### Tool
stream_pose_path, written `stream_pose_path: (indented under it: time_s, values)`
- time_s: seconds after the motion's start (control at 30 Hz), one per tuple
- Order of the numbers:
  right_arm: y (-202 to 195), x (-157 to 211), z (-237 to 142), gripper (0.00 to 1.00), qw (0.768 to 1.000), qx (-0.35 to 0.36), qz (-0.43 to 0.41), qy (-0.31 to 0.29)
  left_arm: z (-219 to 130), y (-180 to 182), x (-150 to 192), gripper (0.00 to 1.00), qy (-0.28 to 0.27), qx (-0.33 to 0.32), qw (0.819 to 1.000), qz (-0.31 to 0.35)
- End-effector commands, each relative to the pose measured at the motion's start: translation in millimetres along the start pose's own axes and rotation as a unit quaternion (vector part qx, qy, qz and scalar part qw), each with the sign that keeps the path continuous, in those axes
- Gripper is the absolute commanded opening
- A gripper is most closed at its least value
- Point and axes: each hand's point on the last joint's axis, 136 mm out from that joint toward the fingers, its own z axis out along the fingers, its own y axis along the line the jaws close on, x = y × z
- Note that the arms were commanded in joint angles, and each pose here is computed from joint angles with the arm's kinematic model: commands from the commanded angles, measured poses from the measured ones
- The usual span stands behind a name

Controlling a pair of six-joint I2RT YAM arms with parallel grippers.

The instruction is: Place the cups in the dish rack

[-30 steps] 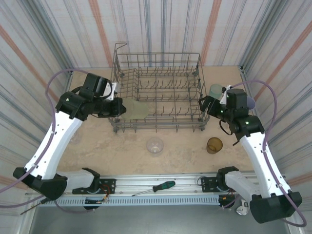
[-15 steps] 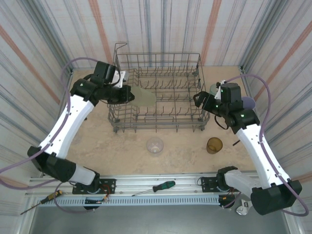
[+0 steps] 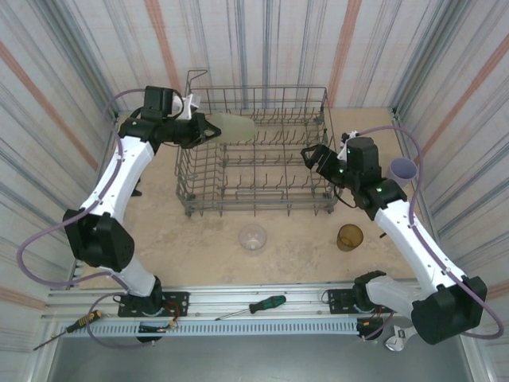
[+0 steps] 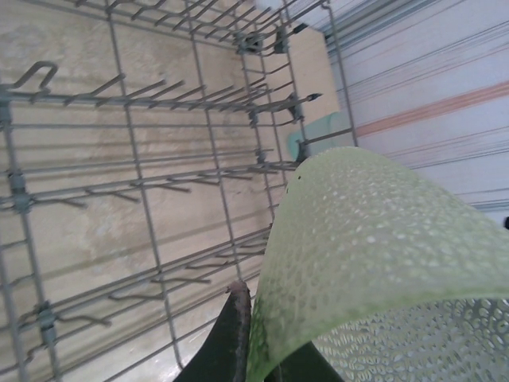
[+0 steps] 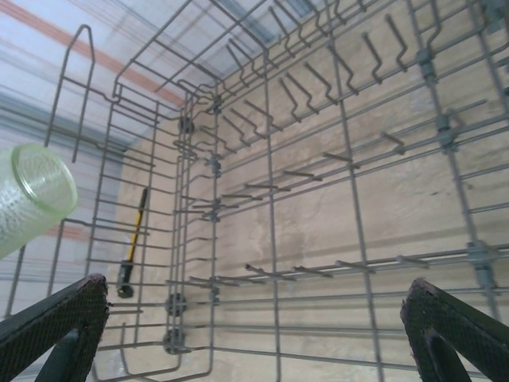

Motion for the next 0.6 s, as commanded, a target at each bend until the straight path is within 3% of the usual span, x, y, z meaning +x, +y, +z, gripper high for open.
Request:
stream_pose_path:
  time_s: [0.0, 0.4, 0.57]
  values:
    - [19, 1, 9, 0.99, 0.999, -0.038, 0.017, -0.001, 1, -12, -14, 0.0, -0.007, 0.066, 0.998, 0.002]
    - [54, 0, 45, 0.99, 0.994, -0.108, 0.028, 0.011, 2, 2, -14, 0.0, -0.006, 0.142, 0.99, -0.007]
    - [81, -9, 62, 0.99, 0.978, -0.189, 0.092, 0.007, -2, 3, -11, 0.0, -0.019, 0.139, 0.99, 0.004]
